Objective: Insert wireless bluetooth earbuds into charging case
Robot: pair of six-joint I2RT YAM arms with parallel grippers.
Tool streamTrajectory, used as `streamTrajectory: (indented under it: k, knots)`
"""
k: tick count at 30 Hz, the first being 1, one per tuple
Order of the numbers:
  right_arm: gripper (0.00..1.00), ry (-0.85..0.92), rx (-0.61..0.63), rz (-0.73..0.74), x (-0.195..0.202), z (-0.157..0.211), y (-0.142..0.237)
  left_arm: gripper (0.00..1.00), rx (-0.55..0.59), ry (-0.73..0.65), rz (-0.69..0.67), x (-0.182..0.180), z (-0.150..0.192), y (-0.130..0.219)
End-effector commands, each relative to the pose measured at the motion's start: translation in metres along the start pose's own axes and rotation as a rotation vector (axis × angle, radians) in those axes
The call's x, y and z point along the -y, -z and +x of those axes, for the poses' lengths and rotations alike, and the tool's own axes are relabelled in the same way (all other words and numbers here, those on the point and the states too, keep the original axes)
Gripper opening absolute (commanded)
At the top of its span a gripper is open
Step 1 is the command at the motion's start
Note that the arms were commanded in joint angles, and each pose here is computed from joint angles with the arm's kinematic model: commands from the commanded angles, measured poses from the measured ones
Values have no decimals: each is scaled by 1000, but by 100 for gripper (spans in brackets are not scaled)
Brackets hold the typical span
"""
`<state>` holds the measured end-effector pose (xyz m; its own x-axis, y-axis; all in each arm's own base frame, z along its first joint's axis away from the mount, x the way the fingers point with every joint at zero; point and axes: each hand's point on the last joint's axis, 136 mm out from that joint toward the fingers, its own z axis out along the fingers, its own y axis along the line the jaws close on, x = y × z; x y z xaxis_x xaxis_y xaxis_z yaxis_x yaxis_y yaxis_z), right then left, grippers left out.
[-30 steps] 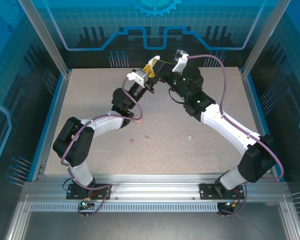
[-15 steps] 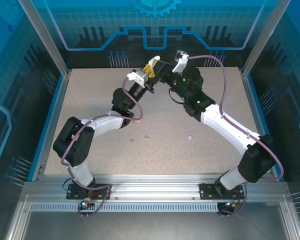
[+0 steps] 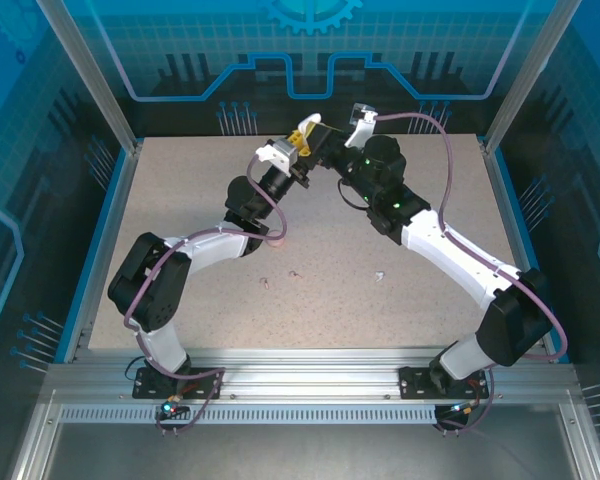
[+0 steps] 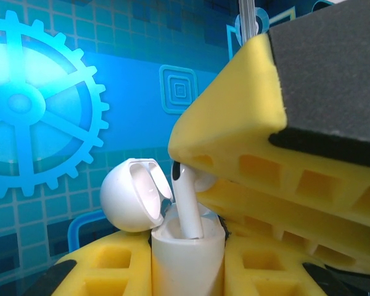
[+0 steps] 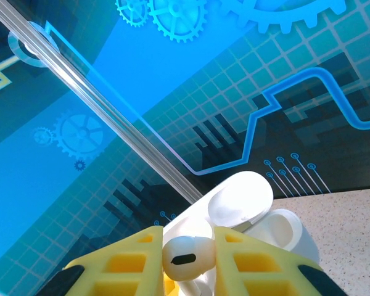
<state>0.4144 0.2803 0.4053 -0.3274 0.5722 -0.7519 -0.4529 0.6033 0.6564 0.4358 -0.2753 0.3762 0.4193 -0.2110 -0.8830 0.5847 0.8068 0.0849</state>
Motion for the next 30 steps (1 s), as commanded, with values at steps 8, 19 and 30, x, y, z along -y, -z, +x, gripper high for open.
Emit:
streamTrajectory:
  k: [8,19,30]
  knots:
    - [22,24,-105,17,-3,30,4,0,100,-28,-14,-1,-32,-9]
    - [24,16,-173,87,15,49,-7,0,104,-34,-20,-2,-34,-7]
    - [36,6,-157,131,23,46,-7,0,105,-31,-17,-1,-34,-7]
